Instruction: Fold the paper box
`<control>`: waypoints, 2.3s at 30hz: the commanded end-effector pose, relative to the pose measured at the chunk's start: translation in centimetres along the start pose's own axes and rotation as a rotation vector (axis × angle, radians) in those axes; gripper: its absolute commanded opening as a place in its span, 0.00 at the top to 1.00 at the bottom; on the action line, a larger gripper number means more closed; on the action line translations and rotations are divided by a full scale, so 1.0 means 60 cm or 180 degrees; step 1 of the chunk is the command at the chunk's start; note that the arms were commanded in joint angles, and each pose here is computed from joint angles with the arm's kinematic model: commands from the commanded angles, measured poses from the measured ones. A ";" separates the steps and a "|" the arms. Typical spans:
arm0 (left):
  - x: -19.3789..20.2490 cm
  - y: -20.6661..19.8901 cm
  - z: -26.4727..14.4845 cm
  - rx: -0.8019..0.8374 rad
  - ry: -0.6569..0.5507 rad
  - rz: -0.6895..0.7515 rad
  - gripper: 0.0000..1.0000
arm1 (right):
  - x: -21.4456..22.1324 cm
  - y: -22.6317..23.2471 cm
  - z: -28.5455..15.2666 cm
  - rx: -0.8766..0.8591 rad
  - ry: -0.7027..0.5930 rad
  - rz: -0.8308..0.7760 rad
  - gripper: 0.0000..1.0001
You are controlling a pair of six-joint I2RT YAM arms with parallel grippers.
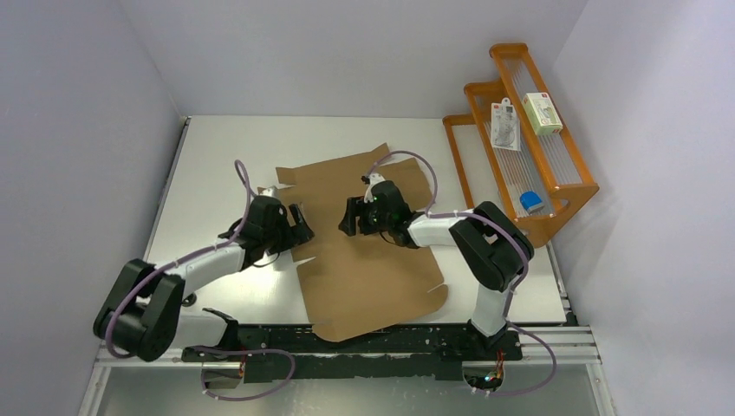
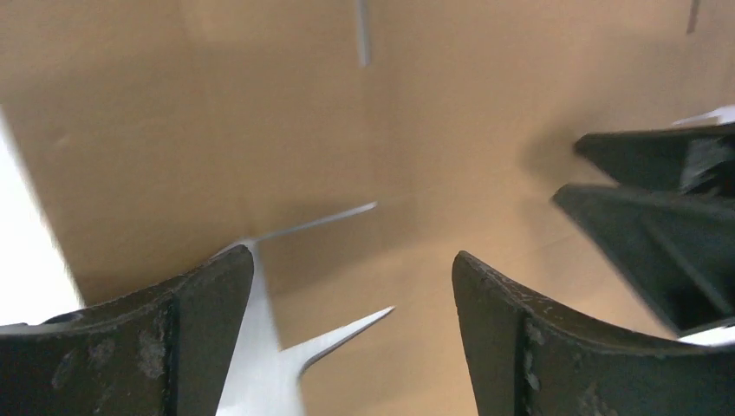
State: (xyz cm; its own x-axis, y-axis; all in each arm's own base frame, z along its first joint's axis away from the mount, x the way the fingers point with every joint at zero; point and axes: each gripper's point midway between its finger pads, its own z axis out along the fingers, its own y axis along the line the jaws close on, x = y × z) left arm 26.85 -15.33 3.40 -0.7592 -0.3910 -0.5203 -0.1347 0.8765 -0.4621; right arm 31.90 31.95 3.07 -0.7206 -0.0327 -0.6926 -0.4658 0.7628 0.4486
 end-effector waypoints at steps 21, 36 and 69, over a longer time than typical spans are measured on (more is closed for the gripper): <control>-0.218 -0.060 -0.062 0.0140 -0.0799 0.0383 0.11 | -0.201 -0.178 -0.097 0.0702 -0.0584 -0.0028 0.23; -0.134 -0.212 0.084 0.0700 -0.0039 0.1160 0.11 | -0.226 -0.376 -0.096 0.1416 -0.0590 0.0275 0.21; -0.040 -0.109 0.162 0.0240 0.0610 0.1461 0.13 | -0.163 -0.361 -0.074 0.0495 -0.0348 0.0673 0.78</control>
State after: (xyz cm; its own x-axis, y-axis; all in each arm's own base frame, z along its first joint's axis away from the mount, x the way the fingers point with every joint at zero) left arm 37.80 -23.95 2.79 -0.7916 0.0620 -0.6079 0.2949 0.9101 -0.2912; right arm 47.79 12.15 2.30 -0.7118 0.2020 -0.6727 -0.1918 0.8655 0.4627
